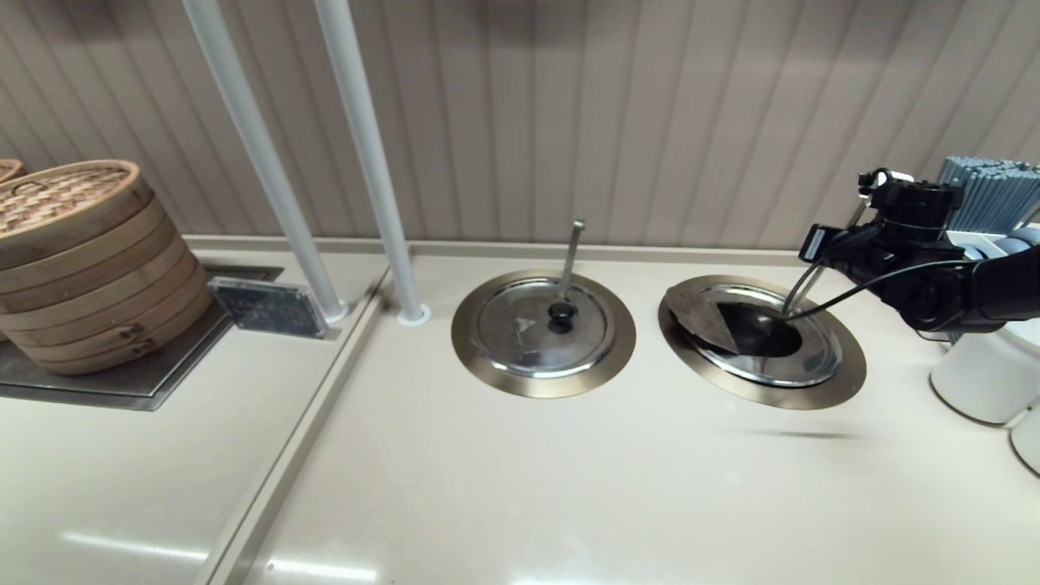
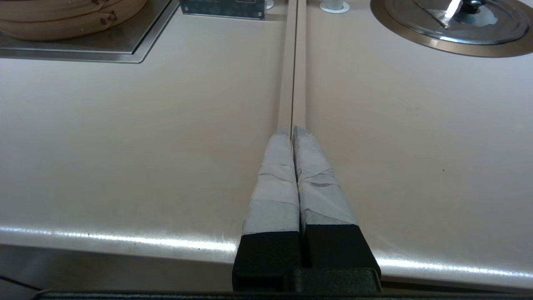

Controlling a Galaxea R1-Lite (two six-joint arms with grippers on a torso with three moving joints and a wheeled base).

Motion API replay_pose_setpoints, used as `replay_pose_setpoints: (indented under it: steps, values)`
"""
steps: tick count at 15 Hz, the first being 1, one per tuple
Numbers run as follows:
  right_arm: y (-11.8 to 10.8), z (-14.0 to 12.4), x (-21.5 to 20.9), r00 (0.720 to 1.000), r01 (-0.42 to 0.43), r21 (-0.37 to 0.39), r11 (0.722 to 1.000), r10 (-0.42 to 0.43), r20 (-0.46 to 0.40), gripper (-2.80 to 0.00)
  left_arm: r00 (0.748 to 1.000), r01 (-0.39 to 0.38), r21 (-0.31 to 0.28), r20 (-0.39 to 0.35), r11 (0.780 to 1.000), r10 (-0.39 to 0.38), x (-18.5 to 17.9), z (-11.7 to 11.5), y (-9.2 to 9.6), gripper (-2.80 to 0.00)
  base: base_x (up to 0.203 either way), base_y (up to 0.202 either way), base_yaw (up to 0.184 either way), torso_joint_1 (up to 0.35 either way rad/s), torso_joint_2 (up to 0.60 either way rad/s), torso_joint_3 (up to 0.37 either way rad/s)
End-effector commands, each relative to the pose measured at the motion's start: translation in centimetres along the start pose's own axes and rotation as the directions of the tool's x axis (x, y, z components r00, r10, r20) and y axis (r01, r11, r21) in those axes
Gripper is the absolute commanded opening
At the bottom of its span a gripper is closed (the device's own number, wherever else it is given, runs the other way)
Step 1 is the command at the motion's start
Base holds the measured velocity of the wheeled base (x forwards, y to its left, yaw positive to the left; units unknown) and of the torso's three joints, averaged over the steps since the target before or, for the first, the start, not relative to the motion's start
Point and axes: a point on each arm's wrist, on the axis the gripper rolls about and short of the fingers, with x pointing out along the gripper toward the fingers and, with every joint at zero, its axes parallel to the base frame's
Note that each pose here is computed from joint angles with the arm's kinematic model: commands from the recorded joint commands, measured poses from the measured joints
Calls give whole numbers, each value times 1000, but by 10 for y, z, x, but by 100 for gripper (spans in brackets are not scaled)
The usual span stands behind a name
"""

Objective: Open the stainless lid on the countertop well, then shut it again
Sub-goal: Stir with a spoon

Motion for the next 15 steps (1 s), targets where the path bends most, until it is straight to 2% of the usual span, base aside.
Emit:
replay_pose_setpoints:
  steps: [1,4,7,10,13,15]
  values:
    - [2,-9,8,1000,-4,13,1000,4,-5,-280,1000,0,0,0,1000,0,0,0,0,-280,0,0,0,0,0,0]
    - [13,-9,5,999,-36,74,997,36,1,-280,1000,0,0,-2,1000,0,0,0,0,-280,0,0,0,0,0,0]
    - [22,-2,-5,998,-64,90,994,64,6,-280,1000,0,0,0,1000,0,0,0,0,-280,0,0,0,0,0,0]
    - [22,5,-28,990,-136,82,987,138,-18,-280,1000,0,0,0,1000,0,0,0,0,-280,0,0,0,0,0,0]
    - [11,2,-34,991,-130,-59,990,128,-44,-280,1000,0,0,-1,1000,0,0,0,0,-280,0,0,0,0,0,0]
    - [3,-8,-26,993,-106,-98,990,99,-67,-280,1000,0,0,0,1000,0,0,0,0,-280,0,0,0,0,0,0]
